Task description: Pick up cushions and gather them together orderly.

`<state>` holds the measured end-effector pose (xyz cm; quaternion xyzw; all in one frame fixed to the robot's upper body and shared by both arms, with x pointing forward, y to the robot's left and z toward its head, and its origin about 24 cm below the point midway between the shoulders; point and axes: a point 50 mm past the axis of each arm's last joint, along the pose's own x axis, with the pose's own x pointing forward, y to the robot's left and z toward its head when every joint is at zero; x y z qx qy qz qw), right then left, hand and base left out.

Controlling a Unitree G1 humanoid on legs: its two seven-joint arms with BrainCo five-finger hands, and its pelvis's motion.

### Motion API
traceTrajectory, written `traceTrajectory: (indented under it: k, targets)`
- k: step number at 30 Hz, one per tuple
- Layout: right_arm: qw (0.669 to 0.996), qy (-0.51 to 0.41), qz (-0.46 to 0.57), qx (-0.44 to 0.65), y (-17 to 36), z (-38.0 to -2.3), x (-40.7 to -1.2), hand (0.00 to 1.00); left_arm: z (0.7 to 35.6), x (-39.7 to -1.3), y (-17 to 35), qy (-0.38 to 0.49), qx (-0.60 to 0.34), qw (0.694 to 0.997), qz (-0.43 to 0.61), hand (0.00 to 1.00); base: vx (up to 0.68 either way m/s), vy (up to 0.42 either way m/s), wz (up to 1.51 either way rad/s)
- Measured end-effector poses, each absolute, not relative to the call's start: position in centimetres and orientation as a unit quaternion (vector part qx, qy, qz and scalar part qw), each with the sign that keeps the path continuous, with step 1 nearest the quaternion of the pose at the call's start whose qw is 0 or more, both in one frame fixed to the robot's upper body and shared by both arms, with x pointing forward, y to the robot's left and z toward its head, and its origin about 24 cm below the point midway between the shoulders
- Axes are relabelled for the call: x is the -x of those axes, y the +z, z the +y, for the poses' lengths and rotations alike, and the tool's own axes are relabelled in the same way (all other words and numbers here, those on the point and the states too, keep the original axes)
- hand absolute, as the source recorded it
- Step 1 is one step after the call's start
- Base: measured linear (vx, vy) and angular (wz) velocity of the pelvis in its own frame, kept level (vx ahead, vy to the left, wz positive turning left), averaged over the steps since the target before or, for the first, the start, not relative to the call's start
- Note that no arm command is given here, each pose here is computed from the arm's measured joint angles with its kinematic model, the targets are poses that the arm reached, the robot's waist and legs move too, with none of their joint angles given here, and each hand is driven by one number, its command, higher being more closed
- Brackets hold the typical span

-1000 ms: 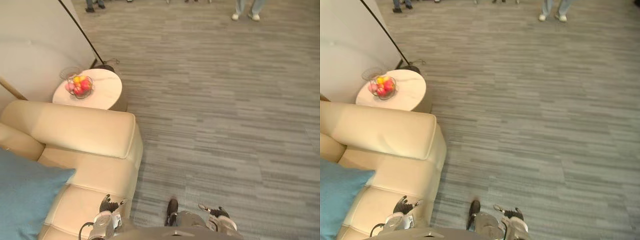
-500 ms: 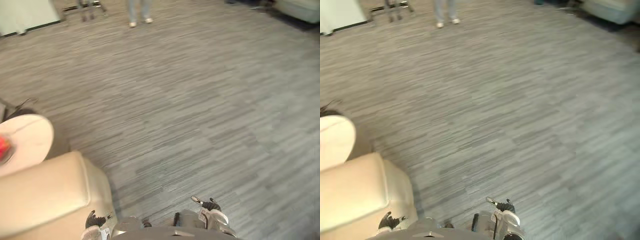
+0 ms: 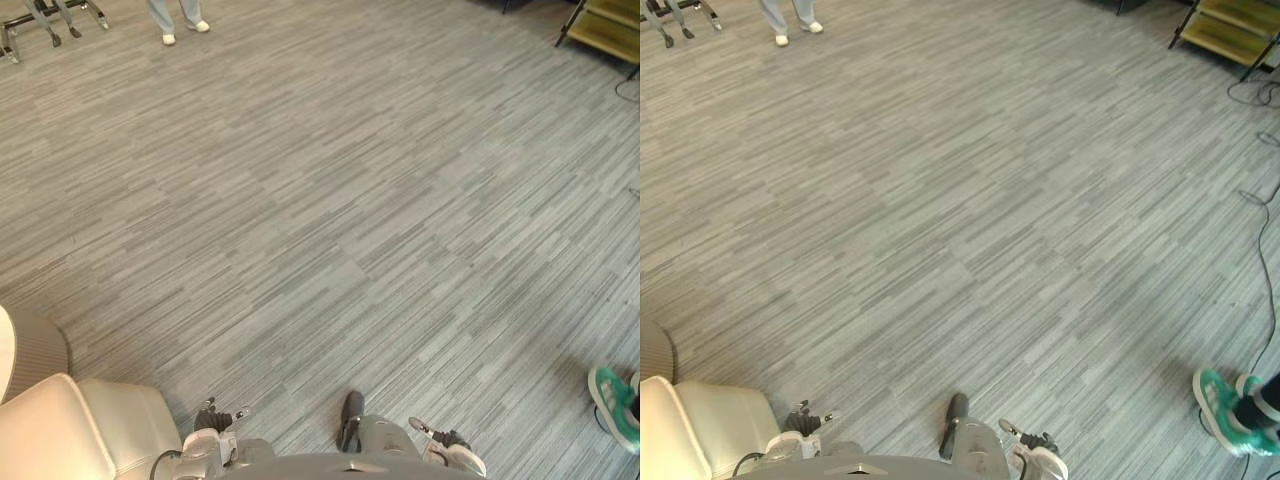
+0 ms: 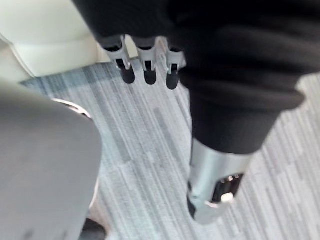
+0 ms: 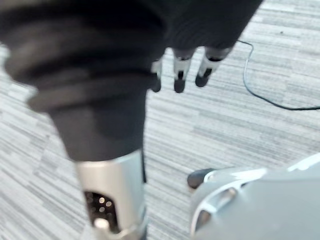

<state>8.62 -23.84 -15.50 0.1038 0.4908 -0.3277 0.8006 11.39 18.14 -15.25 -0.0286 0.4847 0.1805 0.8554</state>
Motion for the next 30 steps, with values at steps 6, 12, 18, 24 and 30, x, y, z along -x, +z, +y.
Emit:
traceTrajectory:
  k: [6, 12, 18, 24, 30]
  targets:
    - [0.799, -0.349, 0.473, -0.131, -15.3, -23.2, -8.7, 0.0, 18.3, -11.8, -14.8, 0.199, 0.046, 0.861, 0.466, 0.0, 0.14, -0.035, -0.64]
    - [0.8, -0.35, 0.467, -0.142, -15.3, -23.0, -9.2, 0.0, 18.0, -11.8, -14.8, 0.217, 0.067, 0.857, 0.462, 0.0, 0.22, 0.151, -0.94]
    - [0.789, -0.347, 0.486, -0.144, -15.8, -22.1, -7.6, 0.0, 18.5, -11.3, -15.0, 0.223, 0.061, 0.851, 0.471, 0.0, 0.35, 0.255, -0.53]
    - [0.808, -0.331, 0.467, -0.141, -15.3, -21.8, -9.1, 0.0, 18.8, -11.1, -15.1, 0.206, 0.037, 0.851, 0.482, 0.0, 0.4, 0.056, -0.23]
    - [0.821, -0.321, 0.453, -0.131, -14.9, -22.1, -10.6, 0.0, 18.5, -10.5, -15.5, 0.201, 0.034, 0.841, 0.5, 0.0, 0.35, -0.137, -0.06]
